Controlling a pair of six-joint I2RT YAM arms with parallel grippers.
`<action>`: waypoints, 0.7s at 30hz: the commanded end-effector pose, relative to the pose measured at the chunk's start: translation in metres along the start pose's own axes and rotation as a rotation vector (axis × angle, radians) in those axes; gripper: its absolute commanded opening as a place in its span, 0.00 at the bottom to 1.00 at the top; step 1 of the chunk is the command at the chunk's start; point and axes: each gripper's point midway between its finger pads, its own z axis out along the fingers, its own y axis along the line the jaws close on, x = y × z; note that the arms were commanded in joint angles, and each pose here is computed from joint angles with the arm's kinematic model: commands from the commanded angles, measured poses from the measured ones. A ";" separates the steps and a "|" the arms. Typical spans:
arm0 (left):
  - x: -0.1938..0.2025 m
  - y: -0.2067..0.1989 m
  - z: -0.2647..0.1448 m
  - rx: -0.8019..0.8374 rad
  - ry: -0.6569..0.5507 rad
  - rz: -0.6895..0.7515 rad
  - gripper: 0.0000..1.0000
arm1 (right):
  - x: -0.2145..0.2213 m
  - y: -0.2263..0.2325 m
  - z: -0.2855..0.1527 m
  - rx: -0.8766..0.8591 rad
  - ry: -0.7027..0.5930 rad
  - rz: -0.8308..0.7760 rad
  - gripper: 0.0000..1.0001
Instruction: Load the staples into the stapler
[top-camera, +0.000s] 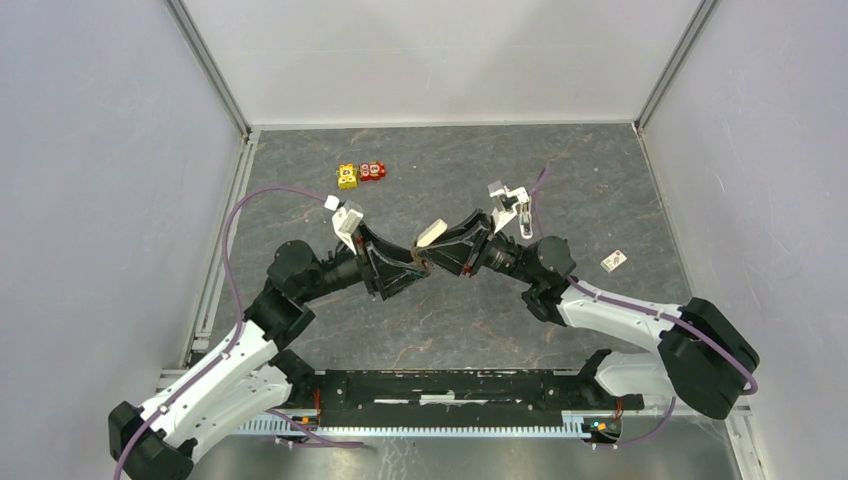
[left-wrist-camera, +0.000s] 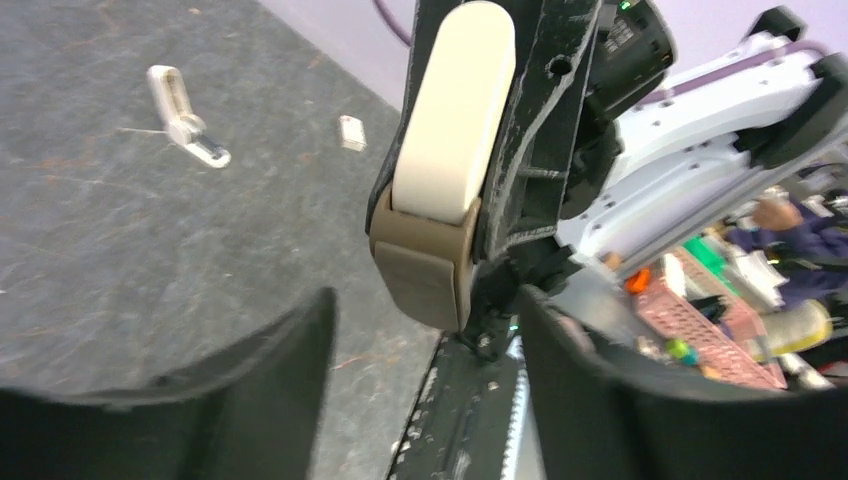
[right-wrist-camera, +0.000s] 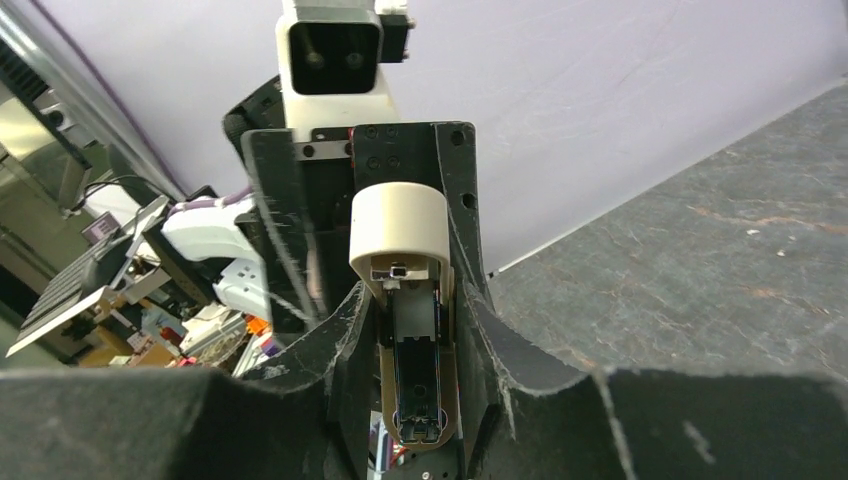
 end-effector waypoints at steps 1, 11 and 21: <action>-0.012 0.007 -0.010 -0.095 -0.011 0.080 0.80 | -0.026 -0.011 0.004 0.073 -0.056 -0.059 0.09; -0.008 0.032 -0.058 -0.352 0.104 0.263 1.00 | -0.021 -0.149 -0.060 0.703 0.106 -0.244 0.09; 0.021 0.054 -0.081 -0.435 0.153 0.316 1.00 | -0.019 -0.252 -0.129 1.288 0.272 -0.379 0.12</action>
